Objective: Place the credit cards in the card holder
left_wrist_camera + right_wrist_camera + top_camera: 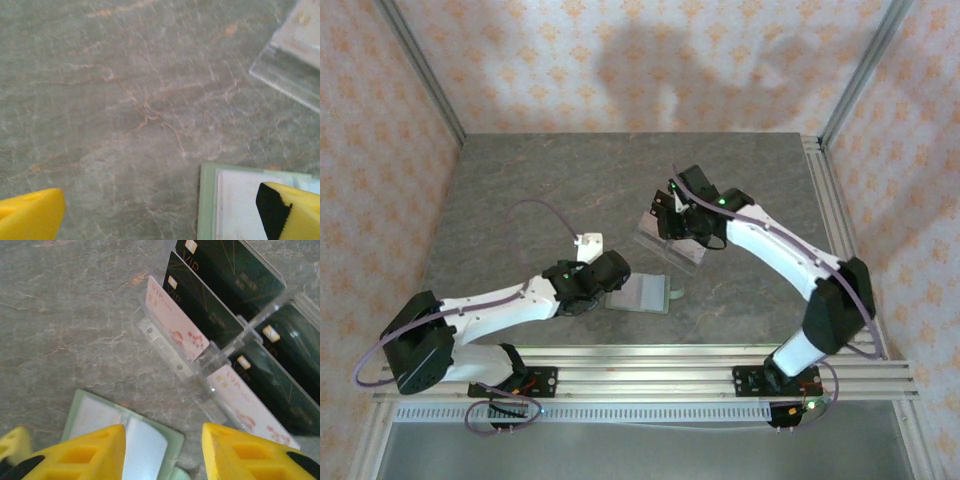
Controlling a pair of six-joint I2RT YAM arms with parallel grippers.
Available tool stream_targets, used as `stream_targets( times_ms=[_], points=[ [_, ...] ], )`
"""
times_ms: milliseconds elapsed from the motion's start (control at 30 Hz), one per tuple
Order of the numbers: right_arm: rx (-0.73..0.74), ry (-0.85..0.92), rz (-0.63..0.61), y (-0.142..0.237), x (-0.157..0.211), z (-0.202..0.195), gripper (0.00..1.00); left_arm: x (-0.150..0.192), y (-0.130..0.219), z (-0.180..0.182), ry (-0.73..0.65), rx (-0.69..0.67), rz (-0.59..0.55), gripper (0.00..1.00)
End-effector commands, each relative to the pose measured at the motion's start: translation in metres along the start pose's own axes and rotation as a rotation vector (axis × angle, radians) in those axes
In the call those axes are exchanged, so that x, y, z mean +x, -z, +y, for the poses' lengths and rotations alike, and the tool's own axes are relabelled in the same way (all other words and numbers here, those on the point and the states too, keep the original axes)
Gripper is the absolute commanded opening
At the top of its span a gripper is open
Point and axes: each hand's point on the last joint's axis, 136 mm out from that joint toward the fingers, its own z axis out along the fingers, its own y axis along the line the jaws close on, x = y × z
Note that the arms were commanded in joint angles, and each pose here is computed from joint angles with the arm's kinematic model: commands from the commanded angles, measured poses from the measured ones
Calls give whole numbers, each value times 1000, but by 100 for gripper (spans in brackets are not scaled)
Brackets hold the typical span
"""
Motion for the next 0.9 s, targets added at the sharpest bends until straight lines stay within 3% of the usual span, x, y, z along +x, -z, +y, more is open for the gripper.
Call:
stream_targets(
  times_ms=[0, 100, 200, 867],
  points=[
    [69, 100, 67, -12, -3, -15, 44, -28, 10, 16, 38, -50, -101, 100],
    [86, 138, 98, -27, -9, -20, 44, -32, 13, 27, 135, -50, -136, 100],
    [89, 166, 129, -43, -11, -23, 43, -30, 9, 35, 219, -37, -100, 100],
    [94, 189, 182, -94, -24, -22, 41, -22, 4, 49, 220, -82, -64, 100]
  ],
)
